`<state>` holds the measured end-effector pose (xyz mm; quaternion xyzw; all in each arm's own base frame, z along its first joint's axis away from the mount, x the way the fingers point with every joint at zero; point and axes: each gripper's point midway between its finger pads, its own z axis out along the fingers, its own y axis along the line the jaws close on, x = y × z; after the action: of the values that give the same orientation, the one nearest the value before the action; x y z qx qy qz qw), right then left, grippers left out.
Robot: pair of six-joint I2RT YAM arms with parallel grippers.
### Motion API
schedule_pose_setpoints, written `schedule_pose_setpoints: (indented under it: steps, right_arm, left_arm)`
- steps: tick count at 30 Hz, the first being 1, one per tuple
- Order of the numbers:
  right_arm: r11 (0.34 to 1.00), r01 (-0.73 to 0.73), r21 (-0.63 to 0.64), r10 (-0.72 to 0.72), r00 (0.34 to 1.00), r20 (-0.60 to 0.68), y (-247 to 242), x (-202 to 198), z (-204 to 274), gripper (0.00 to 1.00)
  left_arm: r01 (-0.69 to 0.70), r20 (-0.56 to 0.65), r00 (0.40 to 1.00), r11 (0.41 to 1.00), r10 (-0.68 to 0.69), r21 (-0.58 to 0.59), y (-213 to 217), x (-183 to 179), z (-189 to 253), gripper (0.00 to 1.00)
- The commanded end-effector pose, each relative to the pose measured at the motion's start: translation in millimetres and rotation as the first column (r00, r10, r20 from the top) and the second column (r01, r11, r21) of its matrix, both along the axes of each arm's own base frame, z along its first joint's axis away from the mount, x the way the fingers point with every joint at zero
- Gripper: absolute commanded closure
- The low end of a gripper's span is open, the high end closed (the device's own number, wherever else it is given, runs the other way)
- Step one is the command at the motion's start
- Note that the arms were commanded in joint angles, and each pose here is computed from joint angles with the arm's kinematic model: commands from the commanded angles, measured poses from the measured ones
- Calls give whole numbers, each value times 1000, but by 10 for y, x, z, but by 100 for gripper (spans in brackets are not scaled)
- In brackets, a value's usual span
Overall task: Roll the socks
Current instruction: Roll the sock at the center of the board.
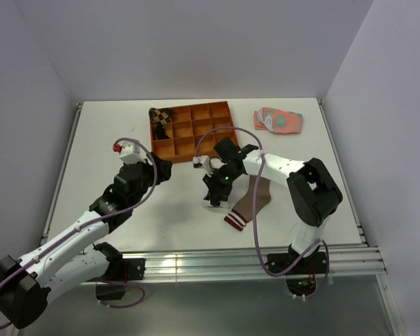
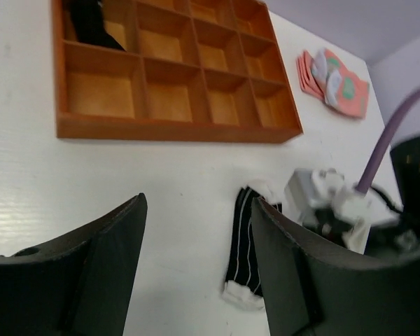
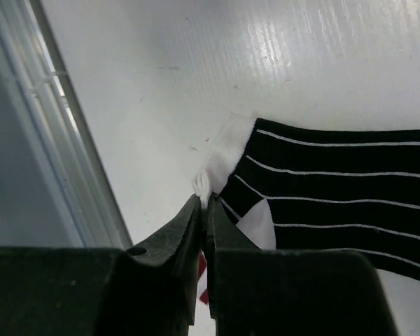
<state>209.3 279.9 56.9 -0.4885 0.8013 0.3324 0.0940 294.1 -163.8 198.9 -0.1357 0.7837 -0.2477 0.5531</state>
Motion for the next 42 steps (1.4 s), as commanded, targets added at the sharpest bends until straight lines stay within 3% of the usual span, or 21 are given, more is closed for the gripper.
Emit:
schedule_pose_setpoints:
  steps: [1,6,12,16,26,42]
  right_arm:
    - [990,-54,127,69,991,-116,75,-139,343,95]
    - [992,0,125,37,954,-297,30,-122,216,98]
    - [994,71,87,-29,911,-410,-38,-38,108,100]
    - [990,131,42,-100,895,-434,-90,61,10,100]
    - [960,261,-98,-277,858,-433,-211,204,-223,100]
    - [950,269,-156,-311,816,-487,-295,107,-341,100]
  left_arm:
    - [82,160,984,996,-76,-29,-256,-17,198,35]
    - [233,235,946,972,-223,-17,-602,-175,91,49]
    - [392,251,887,919,-388,36,-932,-359,-140,54]
    - [503,222,834,862,-505,69,-1190,-474,-354,53]
    - [635,133,747,758,-651,148,-1608,-700,-761,46]
    - [647,94,739,741,-667,178,-1871,-637,-1112,43]
